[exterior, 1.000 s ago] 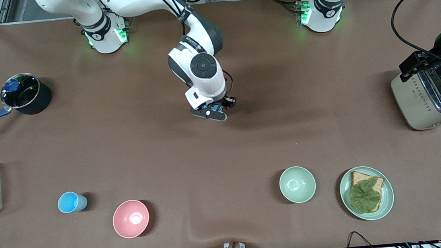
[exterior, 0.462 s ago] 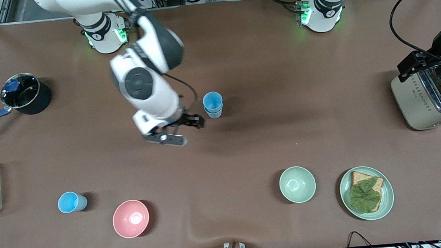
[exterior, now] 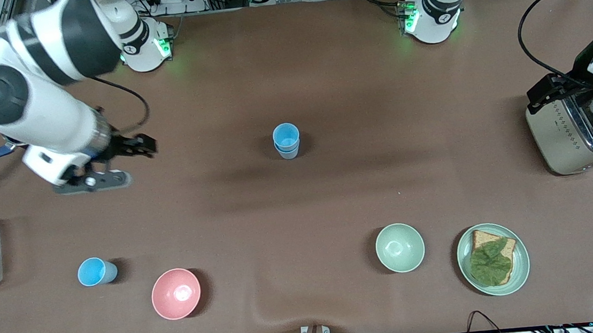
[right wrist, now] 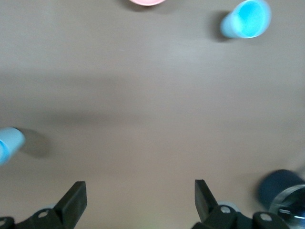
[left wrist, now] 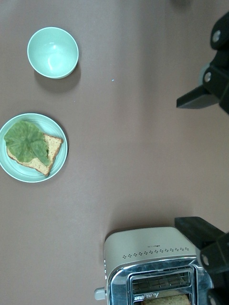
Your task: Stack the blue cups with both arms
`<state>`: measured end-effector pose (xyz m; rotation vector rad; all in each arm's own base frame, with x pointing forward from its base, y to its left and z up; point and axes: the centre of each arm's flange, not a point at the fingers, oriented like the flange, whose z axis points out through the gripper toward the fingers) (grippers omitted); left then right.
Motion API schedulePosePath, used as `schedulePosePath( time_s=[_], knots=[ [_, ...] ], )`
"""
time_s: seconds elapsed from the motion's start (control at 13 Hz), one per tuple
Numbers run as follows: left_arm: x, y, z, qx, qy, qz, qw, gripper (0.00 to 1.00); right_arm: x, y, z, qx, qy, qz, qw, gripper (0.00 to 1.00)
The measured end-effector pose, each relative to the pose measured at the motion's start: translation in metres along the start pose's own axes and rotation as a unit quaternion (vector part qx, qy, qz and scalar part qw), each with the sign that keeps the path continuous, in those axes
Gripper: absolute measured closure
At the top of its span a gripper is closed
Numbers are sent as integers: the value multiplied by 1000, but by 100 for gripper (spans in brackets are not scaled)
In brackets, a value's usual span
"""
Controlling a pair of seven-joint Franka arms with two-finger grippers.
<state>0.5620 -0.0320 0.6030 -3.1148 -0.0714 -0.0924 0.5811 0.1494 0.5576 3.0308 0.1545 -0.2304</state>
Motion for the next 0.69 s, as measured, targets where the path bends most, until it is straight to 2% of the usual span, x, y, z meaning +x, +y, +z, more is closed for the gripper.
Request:
schedulePosePath(
  time_s=[0.15,0.31,0.46,0.69],
  knots=[
    [-1,0,-7,0,-1,0,1000,0,-19,68,-24,7,3,-11,1000,0],
    [-5,0,-19,1,-11,0,1000,0,-41,126,-43,35,10,2,999,0],
    [-9,4,-33,2,-18,5,1000,0,-54,159,-49,65,15,24,998,0],
    [-13,15,-40,2,-21,14,1000,0,-59,181,-45,74,11,42,996,0]
  ],
)
